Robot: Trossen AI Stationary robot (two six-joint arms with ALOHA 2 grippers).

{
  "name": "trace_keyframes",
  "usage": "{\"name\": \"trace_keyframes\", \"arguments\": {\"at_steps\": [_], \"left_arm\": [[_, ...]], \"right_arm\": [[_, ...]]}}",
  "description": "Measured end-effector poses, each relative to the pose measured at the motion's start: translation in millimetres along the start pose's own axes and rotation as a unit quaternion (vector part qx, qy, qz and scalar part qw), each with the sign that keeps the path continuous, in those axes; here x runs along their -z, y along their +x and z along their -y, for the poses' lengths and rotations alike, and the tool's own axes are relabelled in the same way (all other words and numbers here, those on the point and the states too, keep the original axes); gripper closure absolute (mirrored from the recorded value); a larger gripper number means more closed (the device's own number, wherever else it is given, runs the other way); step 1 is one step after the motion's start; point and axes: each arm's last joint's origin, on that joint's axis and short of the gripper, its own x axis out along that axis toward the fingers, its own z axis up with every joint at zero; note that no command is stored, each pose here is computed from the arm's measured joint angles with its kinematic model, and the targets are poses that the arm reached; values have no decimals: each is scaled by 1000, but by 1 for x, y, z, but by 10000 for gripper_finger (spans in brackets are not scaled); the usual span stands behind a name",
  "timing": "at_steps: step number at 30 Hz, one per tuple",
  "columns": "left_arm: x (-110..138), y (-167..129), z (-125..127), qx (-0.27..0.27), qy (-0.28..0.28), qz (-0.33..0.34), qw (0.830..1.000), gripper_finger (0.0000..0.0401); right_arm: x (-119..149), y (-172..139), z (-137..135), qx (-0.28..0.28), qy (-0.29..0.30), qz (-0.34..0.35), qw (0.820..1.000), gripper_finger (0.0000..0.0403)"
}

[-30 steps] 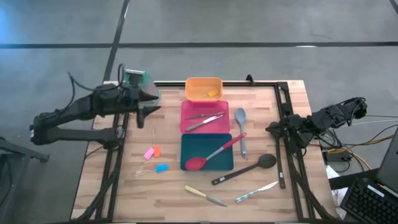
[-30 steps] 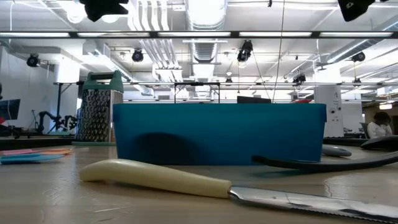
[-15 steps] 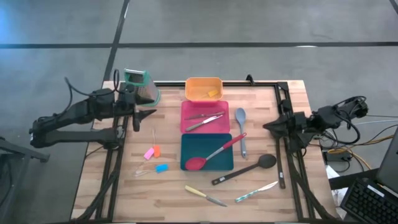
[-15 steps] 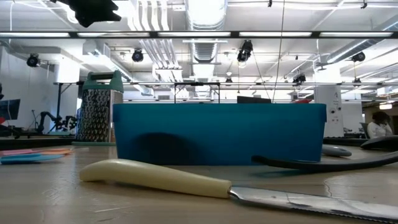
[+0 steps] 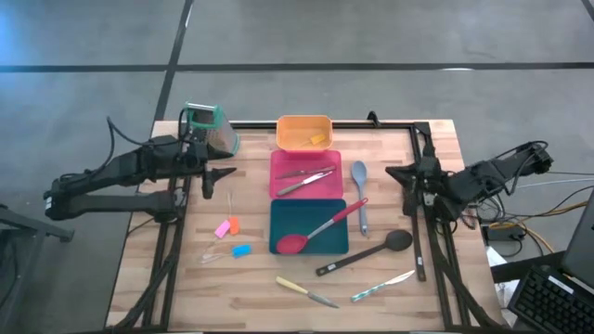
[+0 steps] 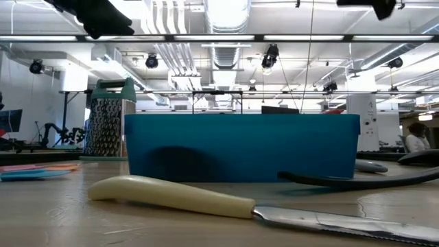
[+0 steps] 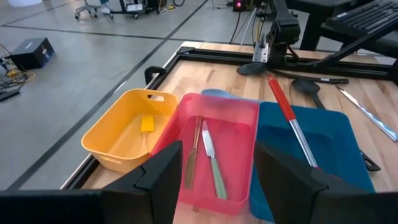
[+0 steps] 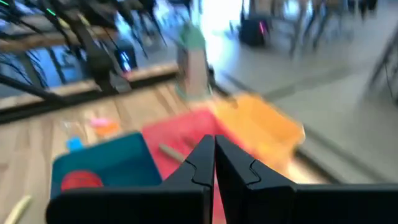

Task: Pick & Place Kitchen Items
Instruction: Put the black spoon into the blue bin

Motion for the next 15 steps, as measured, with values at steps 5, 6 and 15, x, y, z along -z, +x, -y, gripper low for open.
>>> {"name": "trace_keyframes", "arguments": {"at_steps": [5, 6, 15], "left_arm": [[0, 2, 0, 0, 0, -3, 1000, 199], [0, 2, 0, 0, 0, -4, 1000, 199], [1, 7, 0, 1, 1, -15, 1000, 199]], "right_arm": [[10, -1, 2, 31, 51, -116, 991, 394], [11, -1, 2, 29, 59, -145, 987, 394], [32, 11, -17, 59, 162, -331, 928, 394]]}}
